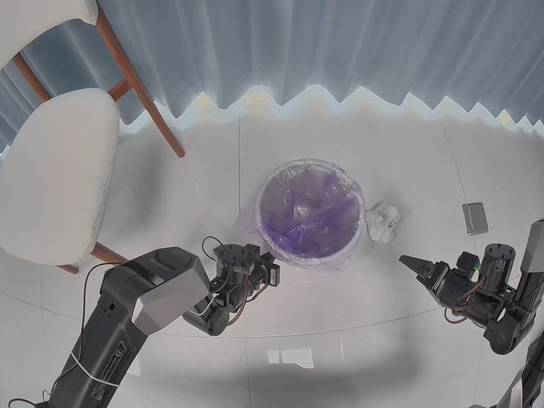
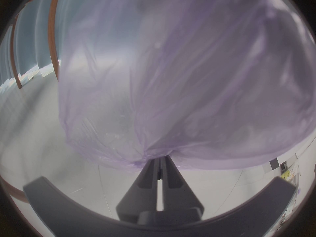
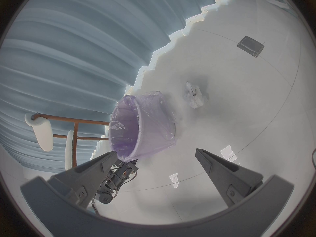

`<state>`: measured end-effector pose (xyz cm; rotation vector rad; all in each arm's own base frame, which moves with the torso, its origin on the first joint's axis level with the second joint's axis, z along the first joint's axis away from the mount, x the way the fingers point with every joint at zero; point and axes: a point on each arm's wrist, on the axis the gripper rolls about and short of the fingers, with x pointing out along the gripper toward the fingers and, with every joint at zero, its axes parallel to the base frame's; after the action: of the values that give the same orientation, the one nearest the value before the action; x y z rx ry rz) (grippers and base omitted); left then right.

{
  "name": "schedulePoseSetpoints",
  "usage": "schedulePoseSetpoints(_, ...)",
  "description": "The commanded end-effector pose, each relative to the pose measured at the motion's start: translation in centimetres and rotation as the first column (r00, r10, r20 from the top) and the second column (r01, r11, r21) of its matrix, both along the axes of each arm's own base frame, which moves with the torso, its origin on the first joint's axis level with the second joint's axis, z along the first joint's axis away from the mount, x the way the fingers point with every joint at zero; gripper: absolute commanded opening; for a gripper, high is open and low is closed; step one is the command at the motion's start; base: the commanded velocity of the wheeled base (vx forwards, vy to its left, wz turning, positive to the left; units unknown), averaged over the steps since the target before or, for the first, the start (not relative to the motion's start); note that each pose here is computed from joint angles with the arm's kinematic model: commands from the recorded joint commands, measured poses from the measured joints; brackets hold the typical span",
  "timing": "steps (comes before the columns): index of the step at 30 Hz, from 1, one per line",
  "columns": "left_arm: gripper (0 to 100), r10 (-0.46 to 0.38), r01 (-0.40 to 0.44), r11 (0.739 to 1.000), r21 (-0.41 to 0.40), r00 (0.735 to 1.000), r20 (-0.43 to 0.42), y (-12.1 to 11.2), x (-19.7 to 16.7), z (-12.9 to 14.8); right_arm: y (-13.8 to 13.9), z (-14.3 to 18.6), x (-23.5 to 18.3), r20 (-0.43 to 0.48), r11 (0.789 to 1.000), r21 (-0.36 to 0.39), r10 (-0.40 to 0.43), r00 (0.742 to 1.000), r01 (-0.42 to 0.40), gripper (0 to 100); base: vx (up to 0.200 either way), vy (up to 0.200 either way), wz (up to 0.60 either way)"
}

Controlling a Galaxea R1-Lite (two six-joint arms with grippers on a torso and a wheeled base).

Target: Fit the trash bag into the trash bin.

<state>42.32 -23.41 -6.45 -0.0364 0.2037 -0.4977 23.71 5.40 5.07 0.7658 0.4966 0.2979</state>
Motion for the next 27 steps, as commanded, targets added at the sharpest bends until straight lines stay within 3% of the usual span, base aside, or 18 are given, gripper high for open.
schedulePoseSetpoints(1, 0, 0.006, -0.006, 1.0, 0.008, 1.0, -0.016, -0.2, 1.1, -0.4, 0.0, -0.2, -0.1, -0.012, 1.0, -0.001, 0.0, 1.0, 0.0, 100, 0.0, 0.0, 0.0)
schedulePoseSetpoints(5, 0, 0.007, -0.005, 0.999, 0.037, 0.998, -0.066, -0.4, 0.9, -1.0, 0.0, -0.4, 0.0, -0.024, 1.0, 0.007, -0.002, 1.0, 0.002, 100, 0.0, 0.0, 0.0)
schedulePoseSetpoints(12, 0, 0.009, -0.006, 0.999, 0.042, 0.997, -0.078, 0.0, 0.3, -1.0, 0.0, -0.7, 0.1, -0.033, 1.0, 0.005, -0.003, 0.999, 0.004, 100, 0.0, 0.0, 0.0)
schedulePoseSetpoints(15, 0, 0.007, -0.005, 0.999, 0.033, 0.998, -0.065, 1.2, -1.5, 1.6, 0.0, -0.7, 0.1, -0.036, 1.0, 0.004, -0.004, 0.999, 0.004, 100, 0.0, 0.0, 0.0)
schedulePoseSetpoints(17, 0, 0.007, -0.005, 0.999, 0.04, 0.997, -0.074, 1.5, -2.1, 1.8, 0.0, -0.7, 0.1, -0.036, 1.0, 0.004, -0.004, 0.999, 0.004, 100, 0.0, 0.0, 0.0)
schedulePoseSetpoints(27, 0, 0.007, -0.007, 1.0, -0.008, 1.0, -0.016, 7.8, -13.5, 9.6, 0.3, -2.0, 0.2, -0.087, 1.0, -0.017, -0.017, 0.996, 0.015, 100, 0.0, 0.0, 0.0)
